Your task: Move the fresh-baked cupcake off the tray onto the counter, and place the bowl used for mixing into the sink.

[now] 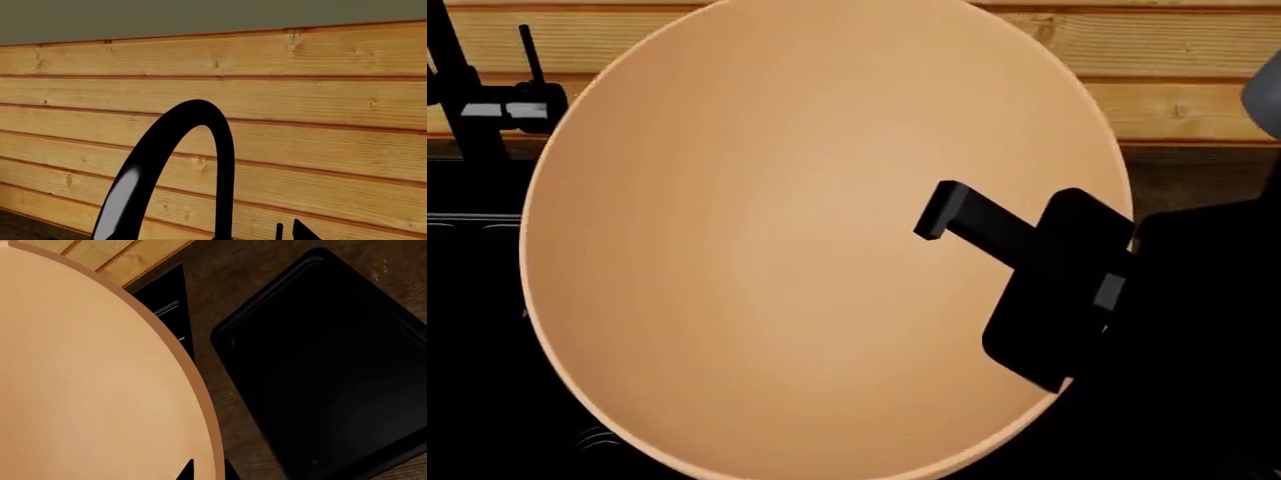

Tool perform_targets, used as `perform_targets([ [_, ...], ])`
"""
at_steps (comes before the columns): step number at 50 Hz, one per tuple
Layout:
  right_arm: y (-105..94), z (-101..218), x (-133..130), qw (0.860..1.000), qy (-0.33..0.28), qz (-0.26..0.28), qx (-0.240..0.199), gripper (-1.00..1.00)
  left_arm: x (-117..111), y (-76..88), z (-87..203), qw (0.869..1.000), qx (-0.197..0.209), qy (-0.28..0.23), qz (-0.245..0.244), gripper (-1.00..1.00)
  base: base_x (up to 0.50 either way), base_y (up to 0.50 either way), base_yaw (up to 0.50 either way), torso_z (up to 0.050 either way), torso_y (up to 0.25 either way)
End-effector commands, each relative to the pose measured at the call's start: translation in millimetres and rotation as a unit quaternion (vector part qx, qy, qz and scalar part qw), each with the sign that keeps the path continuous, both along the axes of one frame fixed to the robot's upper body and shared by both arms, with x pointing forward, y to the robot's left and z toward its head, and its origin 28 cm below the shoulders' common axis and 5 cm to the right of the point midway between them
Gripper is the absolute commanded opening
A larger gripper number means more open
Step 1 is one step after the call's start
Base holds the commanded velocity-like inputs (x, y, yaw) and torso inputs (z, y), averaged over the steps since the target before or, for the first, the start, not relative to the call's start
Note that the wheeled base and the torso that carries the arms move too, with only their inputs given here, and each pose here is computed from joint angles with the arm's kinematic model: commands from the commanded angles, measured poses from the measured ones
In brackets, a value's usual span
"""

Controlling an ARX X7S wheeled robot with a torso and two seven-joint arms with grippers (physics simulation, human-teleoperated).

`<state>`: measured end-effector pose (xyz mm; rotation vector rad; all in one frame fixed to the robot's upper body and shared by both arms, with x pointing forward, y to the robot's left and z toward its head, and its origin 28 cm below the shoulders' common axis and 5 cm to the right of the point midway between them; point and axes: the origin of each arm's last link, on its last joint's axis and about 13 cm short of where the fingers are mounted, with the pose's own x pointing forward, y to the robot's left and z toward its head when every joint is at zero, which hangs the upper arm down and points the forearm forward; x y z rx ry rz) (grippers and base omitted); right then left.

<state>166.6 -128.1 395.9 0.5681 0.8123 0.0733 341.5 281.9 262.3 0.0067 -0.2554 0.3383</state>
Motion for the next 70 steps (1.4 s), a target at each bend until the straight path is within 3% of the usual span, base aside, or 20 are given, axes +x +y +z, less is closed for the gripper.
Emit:
perform_targets([
  [1,-1.0,3,8,1.000,0.003,-0.019,0.002,-1.00,1,0.2,-1,1.000,-0.008,-0.001,-0.004,1.00,0.00,0.00,0.00,0.000,0.000],
  [24,-1.0,3,8,1.000,0.003,-0.019,0.002,-1.00,1,0.2,-1,1.000,-0.008,-0.001,-0.004,1.00,0.00,0.00,0.00,0.001,0.000],
  [29,-4.3,9,3,0.999,0.036,-0.016,0.027,-1.00,4,-0.2,1,1.000,-0.010,-0.002,-0.005,1.00,0.00,0.00,0.00,0.000,0.000],
  [33,-3.3,19,3,0.999,0.036,-0.015,0.023,-1.00,5,-0.3,0,1.000,-0.009,0.000,-0.004,1.00,0.00,0.00,0.00,0.000,0.000],
  [36,-3.7,18,6,0.997,0.048,-0.012,0.051,-1.00,6,0.3,1,1.000,-0.010,0.000,-0.003,1.00,0.00,0.00,0.00,0.000,0.000],
  [57,0.9,16,14,0.997,0.070,-0.010,0.038,-1.00,-1,19.8,5,0.999,-0.012,-0.009,0.040,1.00,0.00,0.00,0.00,0.000,0.000],
  [70,2.1,15,14,0.997,0.068,-0.012,0.027,-1.00,-1,24.0,4,0.999,-0.015,-0.009,0.050,1.00,0.00,0.50,0.00,0.000,0.000],
])
